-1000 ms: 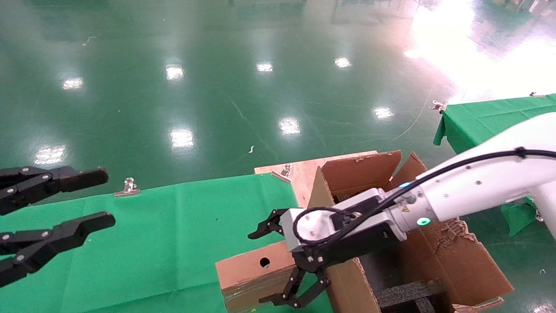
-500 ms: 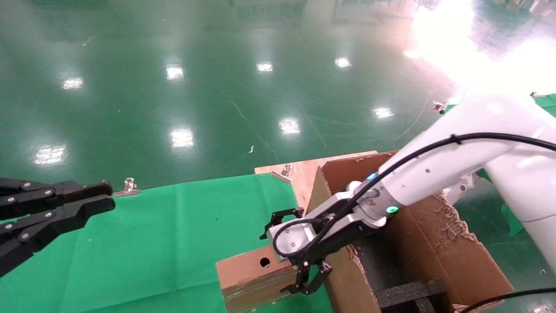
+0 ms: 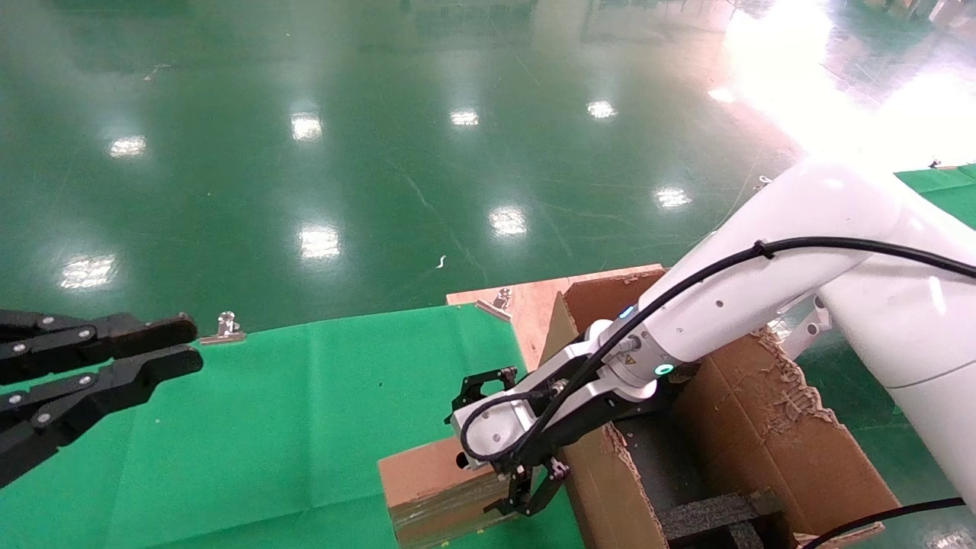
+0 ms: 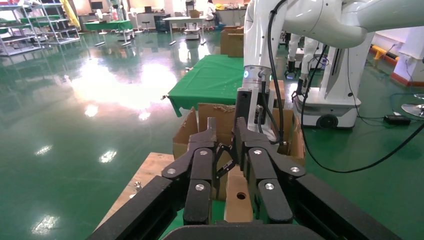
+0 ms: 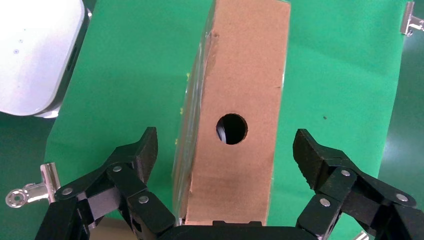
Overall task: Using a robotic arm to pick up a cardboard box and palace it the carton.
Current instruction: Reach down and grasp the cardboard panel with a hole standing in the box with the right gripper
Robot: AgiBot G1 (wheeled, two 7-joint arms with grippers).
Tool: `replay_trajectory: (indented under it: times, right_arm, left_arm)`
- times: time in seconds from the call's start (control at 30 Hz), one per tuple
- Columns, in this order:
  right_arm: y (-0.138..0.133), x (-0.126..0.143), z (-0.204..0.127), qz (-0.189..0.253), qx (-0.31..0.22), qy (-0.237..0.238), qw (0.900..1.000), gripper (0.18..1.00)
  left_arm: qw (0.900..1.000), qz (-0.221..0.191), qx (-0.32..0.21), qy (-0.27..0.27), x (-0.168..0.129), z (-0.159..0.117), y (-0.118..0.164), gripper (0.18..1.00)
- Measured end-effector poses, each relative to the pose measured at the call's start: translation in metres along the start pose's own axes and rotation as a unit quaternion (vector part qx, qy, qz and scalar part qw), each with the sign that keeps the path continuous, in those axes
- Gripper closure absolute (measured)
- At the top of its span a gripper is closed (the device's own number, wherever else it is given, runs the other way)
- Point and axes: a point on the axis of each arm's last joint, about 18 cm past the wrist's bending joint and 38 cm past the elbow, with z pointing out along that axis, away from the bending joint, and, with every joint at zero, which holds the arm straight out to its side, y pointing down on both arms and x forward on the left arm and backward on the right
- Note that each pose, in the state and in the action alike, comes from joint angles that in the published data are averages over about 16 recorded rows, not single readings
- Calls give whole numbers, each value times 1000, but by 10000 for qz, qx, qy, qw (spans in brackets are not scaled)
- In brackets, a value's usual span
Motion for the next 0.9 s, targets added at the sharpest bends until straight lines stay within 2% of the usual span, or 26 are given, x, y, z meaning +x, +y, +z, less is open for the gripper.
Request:
replay_trajectory:
  times: [0.23, 0.4, 0.6, 0.9]
  right_arm:
    - [0, -1, -1, 14, 23, 9, 10000, 224]
    - [1, -1, -1, 26, 39, 18, 10000, 277]
    - [1, -1, -2, 36, 51, 27, 10000, 374]
    - [1, -1, -2, 44, 61, 34, 10000, 574]
  left_arm:
    - [10000, 0, 0, 0, 0, 0, 0, 866]
    - [10000, 0, 0, 0, 0, 0, 0, 780]
    - [10000, 0, 0, 0, 0, 0, 0, 653]
    - [10000, 0, 0, 0, 0, 0, 0, 445]
